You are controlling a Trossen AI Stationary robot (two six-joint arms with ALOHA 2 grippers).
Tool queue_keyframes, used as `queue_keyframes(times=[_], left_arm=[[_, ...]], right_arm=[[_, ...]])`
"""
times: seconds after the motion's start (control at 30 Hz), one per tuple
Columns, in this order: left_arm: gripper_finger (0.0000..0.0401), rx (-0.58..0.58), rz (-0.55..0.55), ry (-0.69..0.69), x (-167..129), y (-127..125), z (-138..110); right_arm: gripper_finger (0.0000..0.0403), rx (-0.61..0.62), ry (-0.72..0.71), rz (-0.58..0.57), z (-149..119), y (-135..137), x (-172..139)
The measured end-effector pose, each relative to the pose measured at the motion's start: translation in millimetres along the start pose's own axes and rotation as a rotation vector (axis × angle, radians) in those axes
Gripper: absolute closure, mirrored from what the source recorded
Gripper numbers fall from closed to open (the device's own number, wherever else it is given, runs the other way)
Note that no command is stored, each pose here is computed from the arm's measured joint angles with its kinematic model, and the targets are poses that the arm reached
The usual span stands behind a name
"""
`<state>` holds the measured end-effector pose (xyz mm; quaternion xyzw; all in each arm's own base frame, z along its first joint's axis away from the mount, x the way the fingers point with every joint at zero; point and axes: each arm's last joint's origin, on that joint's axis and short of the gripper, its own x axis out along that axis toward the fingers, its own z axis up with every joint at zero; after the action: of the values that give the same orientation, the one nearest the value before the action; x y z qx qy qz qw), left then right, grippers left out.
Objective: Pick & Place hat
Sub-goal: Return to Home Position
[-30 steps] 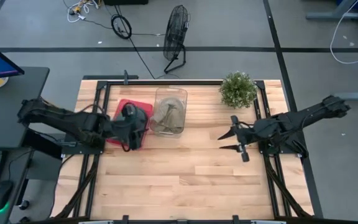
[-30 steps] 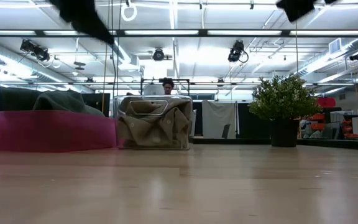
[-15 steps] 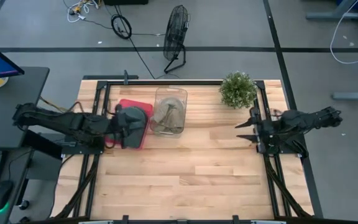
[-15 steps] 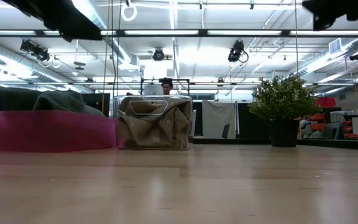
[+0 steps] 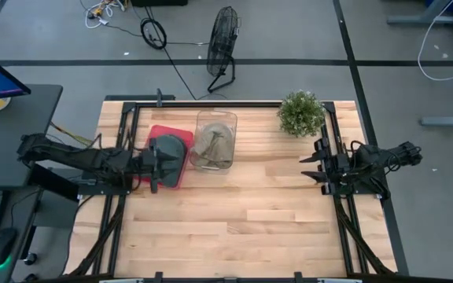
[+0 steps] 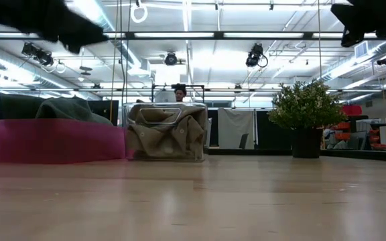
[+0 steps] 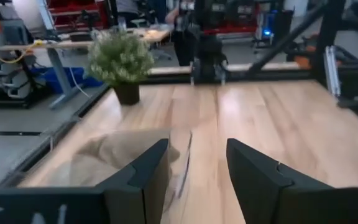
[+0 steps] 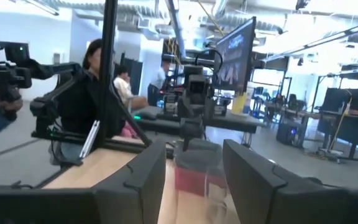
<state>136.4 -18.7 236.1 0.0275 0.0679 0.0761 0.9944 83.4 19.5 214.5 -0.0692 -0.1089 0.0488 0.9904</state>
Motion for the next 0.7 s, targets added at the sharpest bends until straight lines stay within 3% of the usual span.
queue_keyframes(times=[0.13,0.43,0.7], left_arm=[[0.0236,-0.002,0.038,-0.021,-3,3,-18],[0.0236,0.042,0.082,-0.131,-28,16,-15],[0.0236,0.045,0.048,-0.161,-30,15,-46]], right_arm=[[0.0239,-0.007,0.02,-0.022,-3,0,0],[0.0239,-0.016,0.037,-0.112,-4,-5,0],[0.0239,0.03,0.065,-0.118,-20,-3,2]])
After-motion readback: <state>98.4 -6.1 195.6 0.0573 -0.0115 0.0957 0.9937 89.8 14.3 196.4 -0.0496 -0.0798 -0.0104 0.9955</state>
